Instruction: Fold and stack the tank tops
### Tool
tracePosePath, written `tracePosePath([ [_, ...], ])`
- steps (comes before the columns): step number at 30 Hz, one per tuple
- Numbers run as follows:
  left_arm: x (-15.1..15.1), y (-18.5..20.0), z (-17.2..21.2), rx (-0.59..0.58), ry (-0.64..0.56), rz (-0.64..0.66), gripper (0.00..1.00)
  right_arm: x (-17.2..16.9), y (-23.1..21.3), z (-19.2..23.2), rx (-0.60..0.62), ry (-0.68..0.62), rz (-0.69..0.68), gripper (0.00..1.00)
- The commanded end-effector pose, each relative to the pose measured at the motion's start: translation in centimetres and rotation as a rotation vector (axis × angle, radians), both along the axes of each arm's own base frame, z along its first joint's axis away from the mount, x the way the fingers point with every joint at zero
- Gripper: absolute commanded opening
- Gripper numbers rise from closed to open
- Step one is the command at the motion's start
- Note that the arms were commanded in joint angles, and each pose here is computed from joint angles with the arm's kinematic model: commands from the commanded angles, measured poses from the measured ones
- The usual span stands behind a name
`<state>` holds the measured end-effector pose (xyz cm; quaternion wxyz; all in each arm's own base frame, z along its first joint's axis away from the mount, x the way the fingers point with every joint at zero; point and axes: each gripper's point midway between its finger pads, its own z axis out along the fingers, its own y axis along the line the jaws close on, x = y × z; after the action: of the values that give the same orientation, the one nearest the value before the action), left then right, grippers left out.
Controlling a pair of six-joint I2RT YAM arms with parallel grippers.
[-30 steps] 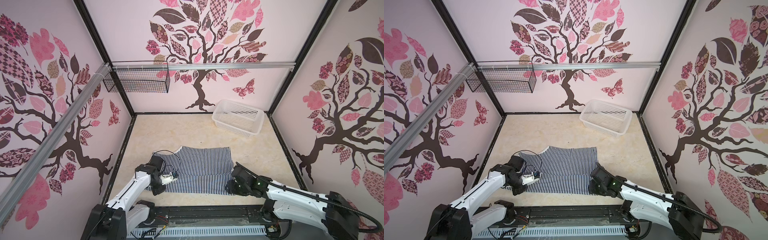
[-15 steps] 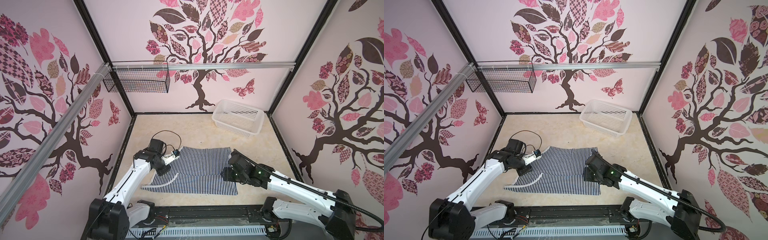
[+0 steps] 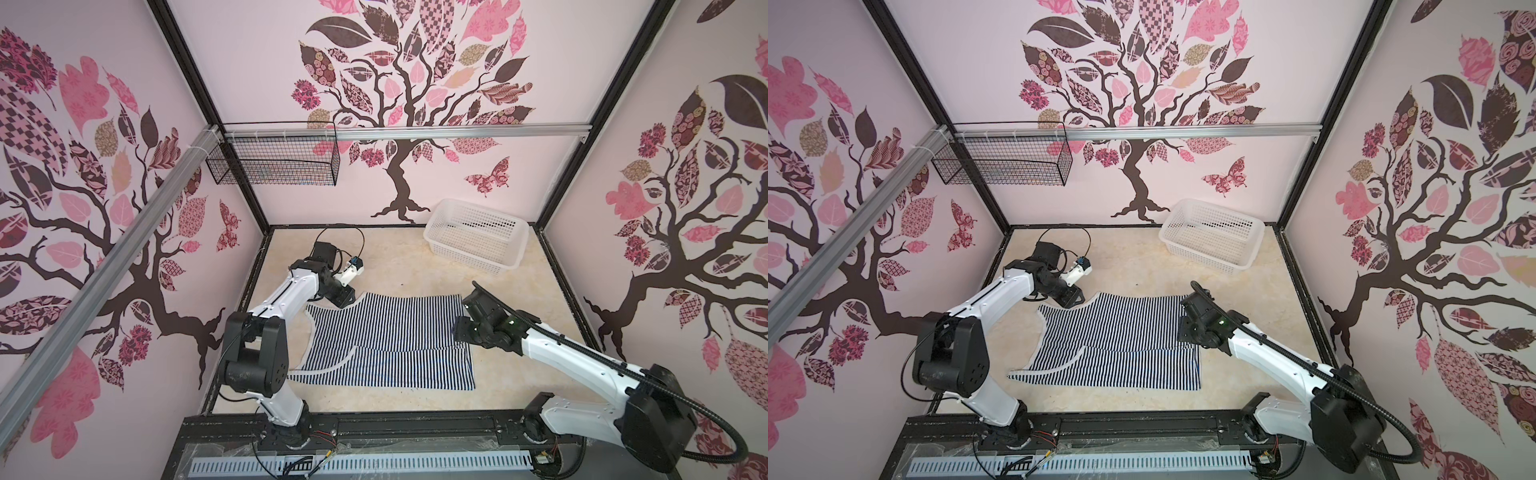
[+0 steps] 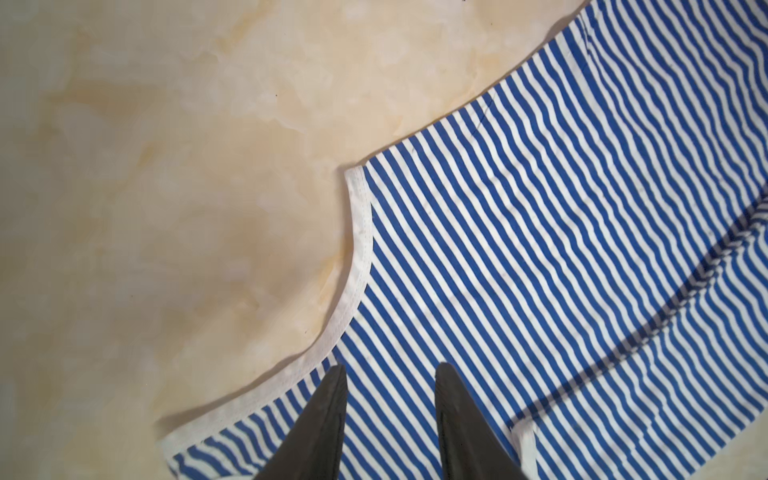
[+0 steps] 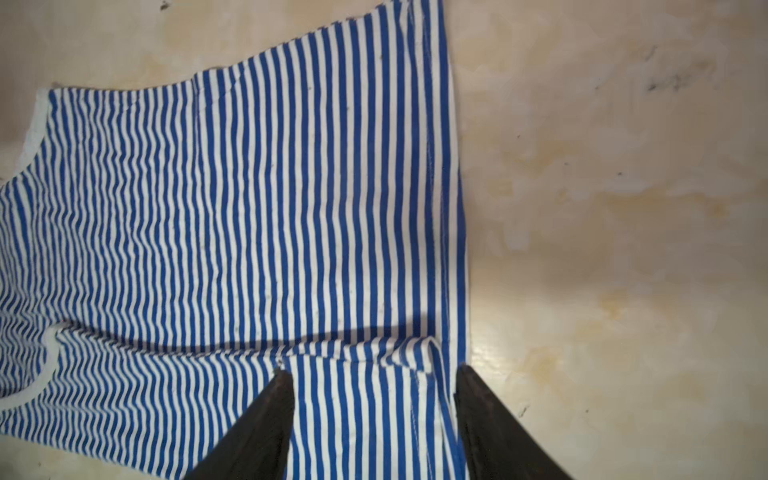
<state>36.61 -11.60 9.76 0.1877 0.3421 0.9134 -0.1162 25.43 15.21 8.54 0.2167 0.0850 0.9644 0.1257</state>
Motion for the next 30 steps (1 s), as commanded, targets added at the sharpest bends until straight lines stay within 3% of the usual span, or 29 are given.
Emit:
tracePosePath([
  [1,1.5,-1.4,-0.3,-0.075,0.050,0.024,0.39,3.3,-0.1,0.0,0.006,-0.026,0.006,0.64],
  [11,4.7,-2.3,-3.5,-0.086,0.123,0.079,0.41,9.7,-1.0,-2.0,-0.009,-0.002,-0.039,0.63],
  [19,5.6,-2.7,-5.4,-0.106,0.169,0.124,0.46,14.0,-1.8,-3.8,-0.062,0.015,-0.065,0.54],
  [30,6.6,-2.7,-6.7,-0.103,0.184,0.162,0.46,15.7,-1.9,-5.2,-0.057,0.040,-0.068,0.48],
])
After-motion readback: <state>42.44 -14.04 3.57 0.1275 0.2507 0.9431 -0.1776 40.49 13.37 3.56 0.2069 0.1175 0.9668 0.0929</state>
